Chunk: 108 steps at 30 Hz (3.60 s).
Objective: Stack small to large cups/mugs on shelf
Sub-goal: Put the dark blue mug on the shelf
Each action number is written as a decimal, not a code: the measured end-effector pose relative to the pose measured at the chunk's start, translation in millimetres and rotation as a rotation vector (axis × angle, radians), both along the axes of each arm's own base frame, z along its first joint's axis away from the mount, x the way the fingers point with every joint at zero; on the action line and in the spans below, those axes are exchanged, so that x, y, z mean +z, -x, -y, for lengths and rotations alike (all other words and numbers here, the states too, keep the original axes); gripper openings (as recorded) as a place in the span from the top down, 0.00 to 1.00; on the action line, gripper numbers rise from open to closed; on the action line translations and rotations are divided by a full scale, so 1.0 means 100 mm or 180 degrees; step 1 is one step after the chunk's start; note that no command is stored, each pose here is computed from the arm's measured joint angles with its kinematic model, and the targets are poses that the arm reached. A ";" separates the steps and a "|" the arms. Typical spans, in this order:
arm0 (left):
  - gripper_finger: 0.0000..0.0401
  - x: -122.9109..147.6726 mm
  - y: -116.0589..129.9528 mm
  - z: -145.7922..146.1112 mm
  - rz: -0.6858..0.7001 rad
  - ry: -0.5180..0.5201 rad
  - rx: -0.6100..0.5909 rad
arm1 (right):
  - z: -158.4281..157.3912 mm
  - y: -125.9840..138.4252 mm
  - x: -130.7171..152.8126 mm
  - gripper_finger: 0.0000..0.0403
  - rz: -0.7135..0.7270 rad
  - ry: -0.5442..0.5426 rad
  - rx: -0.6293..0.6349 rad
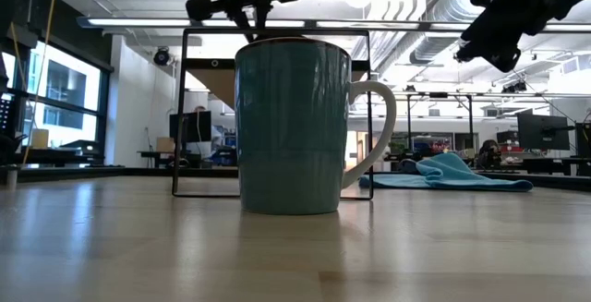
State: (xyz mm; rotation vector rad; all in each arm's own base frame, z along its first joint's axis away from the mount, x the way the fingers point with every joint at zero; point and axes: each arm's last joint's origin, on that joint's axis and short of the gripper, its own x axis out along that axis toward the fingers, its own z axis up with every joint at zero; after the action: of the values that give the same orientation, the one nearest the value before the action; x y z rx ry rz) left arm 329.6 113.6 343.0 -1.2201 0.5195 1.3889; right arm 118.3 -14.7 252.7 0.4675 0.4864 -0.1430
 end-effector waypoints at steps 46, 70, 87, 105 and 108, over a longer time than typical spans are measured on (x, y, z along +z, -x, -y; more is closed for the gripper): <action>0.98 0.01 -0.02 -0.01 0.0033 -0.0042 -0.0099 | 0.00 0.01 -0.02 0.66 -0.0059 0.0044 0.0025; 0.96 0.01 -0.02 0.00 0.0040 -0.0038 -0.0101 | 0.00 0.01 -0.02 0.66 -0.0059 0.0044 0.0026; 0.96 -0.23 -0.21 -0.02 -0.0082 0.0145 -0.0209 | -0.01 0.04 -0.03 0.66 -0.0118 0.0000 0.0030; 0.96 -0.19 -0.19 -0.02 -0.0017 0.0130 -0.0177 | -0.01 0.06 -0.03 0.66 -0.0137 0.0015 0.0040; 0.97 -0.15 -0.16 -0.01 -0.0002 0.0131 -0.0179 | -0.01 0.06 -0.03 0.66 -0.0135 0.0015 0.0040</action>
State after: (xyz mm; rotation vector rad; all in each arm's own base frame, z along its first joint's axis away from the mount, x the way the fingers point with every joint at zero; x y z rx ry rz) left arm 346.0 114.4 327.6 -1.2292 0.5813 1.3368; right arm 112.4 -13.6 249.3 0.4575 0.5305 -0.1422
